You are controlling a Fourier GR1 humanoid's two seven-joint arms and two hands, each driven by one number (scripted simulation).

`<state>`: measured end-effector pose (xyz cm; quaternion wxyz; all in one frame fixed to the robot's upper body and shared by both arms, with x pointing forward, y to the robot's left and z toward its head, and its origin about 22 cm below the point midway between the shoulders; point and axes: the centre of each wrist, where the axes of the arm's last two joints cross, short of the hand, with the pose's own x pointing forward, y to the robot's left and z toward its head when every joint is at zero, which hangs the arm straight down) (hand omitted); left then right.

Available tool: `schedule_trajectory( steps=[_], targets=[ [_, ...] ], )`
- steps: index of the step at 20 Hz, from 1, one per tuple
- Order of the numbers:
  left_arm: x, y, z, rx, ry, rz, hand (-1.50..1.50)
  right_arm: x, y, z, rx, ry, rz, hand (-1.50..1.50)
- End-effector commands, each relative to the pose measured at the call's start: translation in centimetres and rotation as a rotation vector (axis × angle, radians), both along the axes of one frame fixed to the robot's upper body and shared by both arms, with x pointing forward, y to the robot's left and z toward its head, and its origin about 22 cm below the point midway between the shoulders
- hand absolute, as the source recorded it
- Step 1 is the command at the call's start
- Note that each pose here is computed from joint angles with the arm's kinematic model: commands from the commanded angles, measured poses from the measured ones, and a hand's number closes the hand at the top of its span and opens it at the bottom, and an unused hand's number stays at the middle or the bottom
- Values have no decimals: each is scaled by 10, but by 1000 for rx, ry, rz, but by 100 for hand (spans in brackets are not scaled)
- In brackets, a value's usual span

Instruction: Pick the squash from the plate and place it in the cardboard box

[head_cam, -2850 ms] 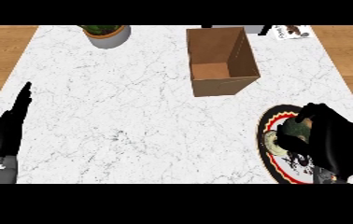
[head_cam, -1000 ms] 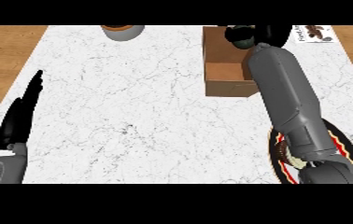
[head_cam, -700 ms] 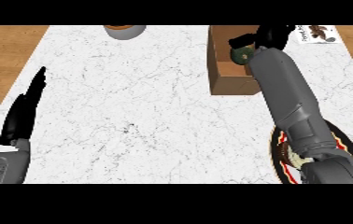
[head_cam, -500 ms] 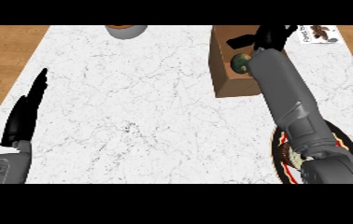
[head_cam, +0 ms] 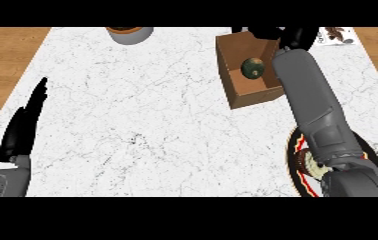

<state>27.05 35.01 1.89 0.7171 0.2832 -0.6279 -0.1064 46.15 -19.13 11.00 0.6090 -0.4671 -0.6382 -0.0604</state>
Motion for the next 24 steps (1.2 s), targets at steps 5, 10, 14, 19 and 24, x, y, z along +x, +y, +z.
schedule_trajectory(
  steps=[5, 10, 14, 19, 24],
  targets=[
    [-15, 12, -10, -20, 37, 54, 0, -18, -39, 2, 99, -156, 11, -150],
    [-20, 23, -2, 1, 17, 67, 0, -55, -68, -20, 116, -144, -52, -150],
    [-32, 12, -12, 5, 33, 87, 0, -96, -98, -23, 108, -154, -60, -150],
    [-35, 34, -9, 8, 31, 81, 0, -164, -142, -12, 79, -129, -54, -150],
    [-17, 17, -22, 8, 18, 76, 0, -233, -157, -13, 68, -21, -6, -150]
  ],
)
